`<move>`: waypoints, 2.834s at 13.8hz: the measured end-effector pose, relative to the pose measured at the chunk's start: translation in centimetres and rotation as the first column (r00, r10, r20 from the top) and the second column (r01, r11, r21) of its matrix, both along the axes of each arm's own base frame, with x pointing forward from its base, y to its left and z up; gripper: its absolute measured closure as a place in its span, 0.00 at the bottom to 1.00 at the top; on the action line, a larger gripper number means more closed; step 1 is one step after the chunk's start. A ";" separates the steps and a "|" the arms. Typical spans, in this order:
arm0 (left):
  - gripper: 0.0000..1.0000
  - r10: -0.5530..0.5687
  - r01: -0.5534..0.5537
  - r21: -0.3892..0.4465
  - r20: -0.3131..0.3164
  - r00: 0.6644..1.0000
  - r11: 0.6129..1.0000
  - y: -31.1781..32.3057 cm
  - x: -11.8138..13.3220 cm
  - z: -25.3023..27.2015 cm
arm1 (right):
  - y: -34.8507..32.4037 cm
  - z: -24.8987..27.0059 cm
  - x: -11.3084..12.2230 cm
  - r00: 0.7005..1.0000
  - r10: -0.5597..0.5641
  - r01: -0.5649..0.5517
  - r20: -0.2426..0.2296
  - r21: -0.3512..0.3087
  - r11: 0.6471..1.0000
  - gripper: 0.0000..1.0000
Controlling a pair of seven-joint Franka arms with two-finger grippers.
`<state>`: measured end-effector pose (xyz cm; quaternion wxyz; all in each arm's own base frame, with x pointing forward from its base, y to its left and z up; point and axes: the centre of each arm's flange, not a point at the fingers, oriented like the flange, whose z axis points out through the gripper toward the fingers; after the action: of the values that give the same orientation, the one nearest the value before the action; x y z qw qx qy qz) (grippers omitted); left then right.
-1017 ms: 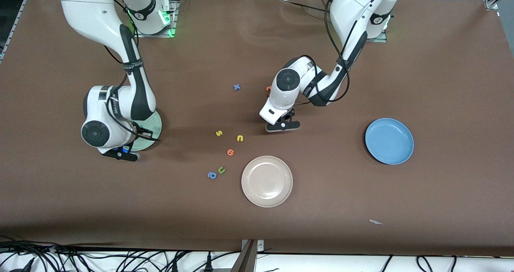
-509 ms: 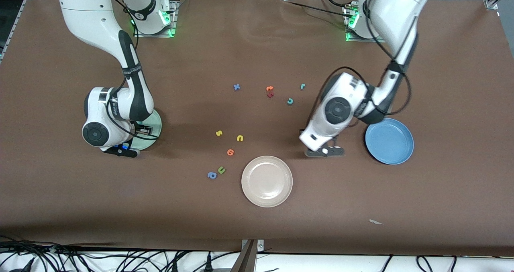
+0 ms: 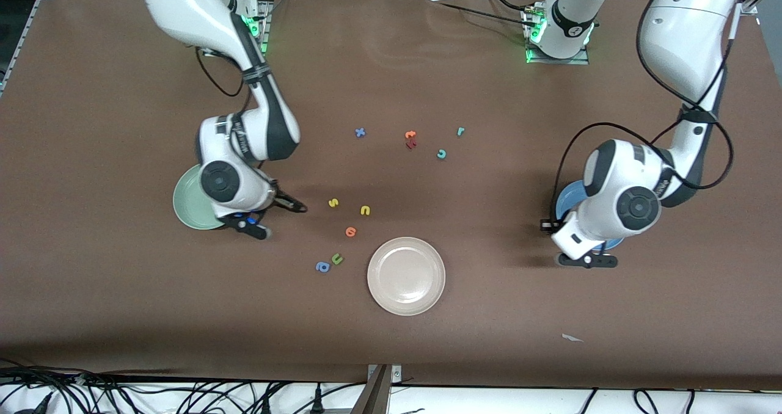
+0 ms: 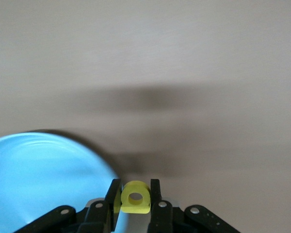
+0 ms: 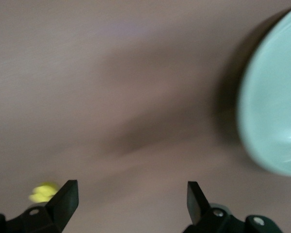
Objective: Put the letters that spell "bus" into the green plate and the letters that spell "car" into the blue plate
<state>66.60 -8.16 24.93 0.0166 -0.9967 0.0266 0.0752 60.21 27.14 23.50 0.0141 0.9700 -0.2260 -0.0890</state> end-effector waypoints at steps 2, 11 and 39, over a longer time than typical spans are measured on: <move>0.72 -0.060 0.063 0.055 -0.042 0.997 0.997 4.4 -0.2 -0.5 | 2.9 -2.0 -0.6 0.996 -0.080 0.079 0.042 0.033 0.996 0.07; 0.04 -0.083 0.082 -0.009 -0.072 0.994 0.997 -0.3 -1.3 -1.6 | 6.5 -5.9 -1.9 0.988 -0.123 0.120 0.095 0.036 0.992 0.42; 0.39 0.235 -0.234 -0.017 0.117 0.965 0.972 -30.4 -25.3 -7.9 | -4.5 1.1 2.9 0.983 0.179 -0.180 -0.050 0.000 0.984 0.78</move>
<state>41.31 -38.60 17.01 0.0076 -0.9955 -0.0924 0.0177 63.14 22.63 24.56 0.0300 0.9838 -0.1374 -0.1111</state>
